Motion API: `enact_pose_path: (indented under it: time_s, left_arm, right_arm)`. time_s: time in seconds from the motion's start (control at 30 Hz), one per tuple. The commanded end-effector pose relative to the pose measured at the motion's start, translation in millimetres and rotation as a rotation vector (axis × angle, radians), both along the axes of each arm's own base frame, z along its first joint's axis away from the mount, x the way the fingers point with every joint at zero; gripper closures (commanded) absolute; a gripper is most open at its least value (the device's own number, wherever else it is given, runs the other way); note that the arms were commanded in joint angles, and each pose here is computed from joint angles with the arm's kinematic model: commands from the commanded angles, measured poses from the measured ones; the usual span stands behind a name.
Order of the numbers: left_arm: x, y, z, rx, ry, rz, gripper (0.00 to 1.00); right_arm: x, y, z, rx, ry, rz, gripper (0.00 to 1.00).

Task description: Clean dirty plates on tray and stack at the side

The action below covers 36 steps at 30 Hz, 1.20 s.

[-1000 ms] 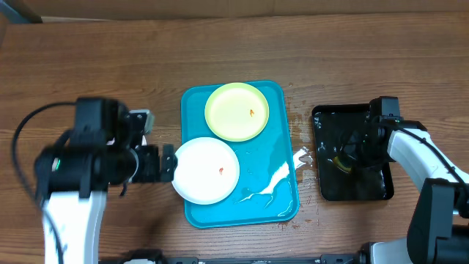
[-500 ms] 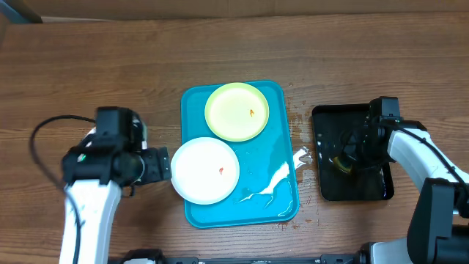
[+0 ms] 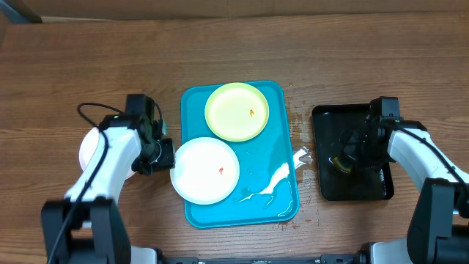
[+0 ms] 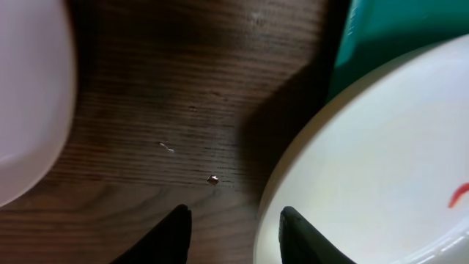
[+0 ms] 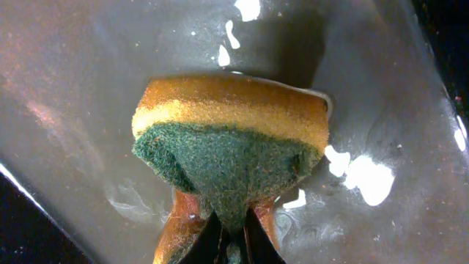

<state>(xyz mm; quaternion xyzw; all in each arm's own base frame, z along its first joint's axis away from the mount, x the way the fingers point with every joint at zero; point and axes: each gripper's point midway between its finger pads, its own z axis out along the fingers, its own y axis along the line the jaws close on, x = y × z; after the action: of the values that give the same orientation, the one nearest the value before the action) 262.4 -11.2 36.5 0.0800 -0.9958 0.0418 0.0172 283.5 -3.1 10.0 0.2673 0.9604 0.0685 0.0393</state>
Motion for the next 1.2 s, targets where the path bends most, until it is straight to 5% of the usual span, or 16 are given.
enact_pose_path:
  time_s: [0.0,0.1,0.37,0.77,1.17]
  left_arm:
    - [-9,-12,-19,-0.073,0.075,-0.076,0.70]
    - [-11,-14,-25,-0.086,0.101,-0.073,0.95]
    - [-11,-44,-19,-0.226,0.094,-0.085,0.96]
    - [-19,-73,-25,-0.100,0.097,-0.263,0.96]
    - [-1,-90,-27,-0.077,0.023,-0.150,0.96]
  right_arm:
    - [-3,3,-4,0.008,0.019,0.005,0.96]
    - [-3,3,-4,0.009,0.019,0.005,0.96]
    - [-6,3,1,0.010,0.039,0.009,0.96]
    - [15,25,62,0.125,-0.077,0.122,0.96]
    - [-6,120,84,0.232,-0.143,0.536,0.96]
